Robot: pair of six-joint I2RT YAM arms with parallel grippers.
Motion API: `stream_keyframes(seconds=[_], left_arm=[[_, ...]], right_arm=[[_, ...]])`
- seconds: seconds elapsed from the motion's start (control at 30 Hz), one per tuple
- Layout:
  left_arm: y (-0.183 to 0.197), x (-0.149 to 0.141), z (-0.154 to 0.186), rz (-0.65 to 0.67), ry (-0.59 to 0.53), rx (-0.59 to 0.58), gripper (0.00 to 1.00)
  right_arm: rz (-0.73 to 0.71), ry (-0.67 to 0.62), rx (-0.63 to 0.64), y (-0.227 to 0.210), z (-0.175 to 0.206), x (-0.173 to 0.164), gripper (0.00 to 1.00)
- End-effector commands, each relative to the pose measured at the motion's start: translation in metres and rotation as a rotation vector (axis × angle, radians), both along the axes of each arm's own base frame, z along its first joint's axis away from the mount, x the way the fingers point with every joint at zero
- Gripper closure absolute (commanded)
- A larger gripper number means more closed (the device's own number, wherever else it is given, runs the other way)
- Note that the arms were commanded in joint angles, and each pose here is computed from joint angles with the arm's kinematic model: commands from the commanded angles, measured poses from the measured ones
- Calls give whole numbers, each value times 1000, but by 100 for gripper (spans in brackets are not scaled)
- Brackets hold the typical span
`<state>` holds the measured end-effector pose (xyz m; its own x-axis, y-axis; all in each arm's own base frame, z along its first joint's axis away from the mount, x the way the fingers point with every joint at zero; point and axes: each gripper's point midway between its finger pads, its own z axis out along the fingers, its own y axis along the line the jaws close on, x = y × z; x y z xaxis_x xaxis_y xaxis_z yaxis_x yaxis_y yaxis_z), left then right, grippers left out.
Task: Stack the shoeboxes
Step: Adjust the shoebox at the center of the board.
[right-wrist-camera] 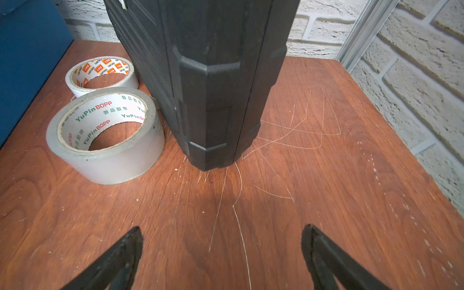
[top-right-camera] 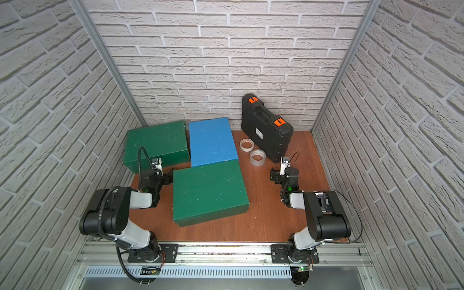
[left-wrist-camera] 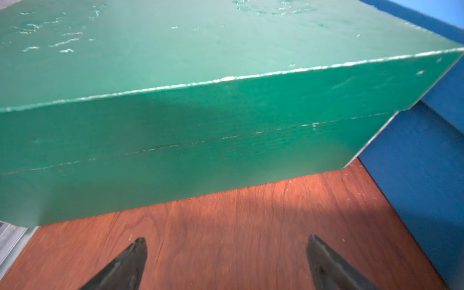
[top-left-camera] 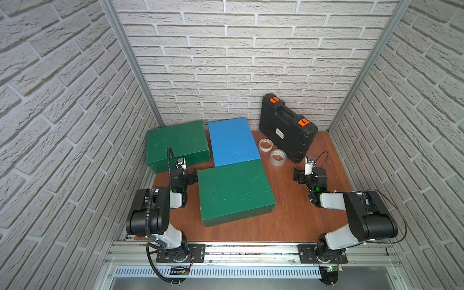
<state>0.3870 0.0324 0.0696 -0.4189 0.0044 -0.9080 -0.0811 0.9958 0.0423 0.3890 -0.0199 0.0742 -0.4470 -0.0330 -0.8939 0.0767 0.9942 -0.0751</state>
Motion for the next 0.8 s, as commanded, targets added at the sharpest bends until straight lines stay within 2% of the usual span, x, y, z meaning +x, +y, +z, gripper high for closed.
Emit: stream_keyframes(seconds=[0.0, 0.77], left_arm=[[4, 10, 19, 9, -77, 16, 2], [5, 11, 19, -1, -79, -11, 2]], right_arm=[[-3, -66, 6, 1, 20, 8, 1], [-3, -65, 5, 1, 20, 8, 1]])
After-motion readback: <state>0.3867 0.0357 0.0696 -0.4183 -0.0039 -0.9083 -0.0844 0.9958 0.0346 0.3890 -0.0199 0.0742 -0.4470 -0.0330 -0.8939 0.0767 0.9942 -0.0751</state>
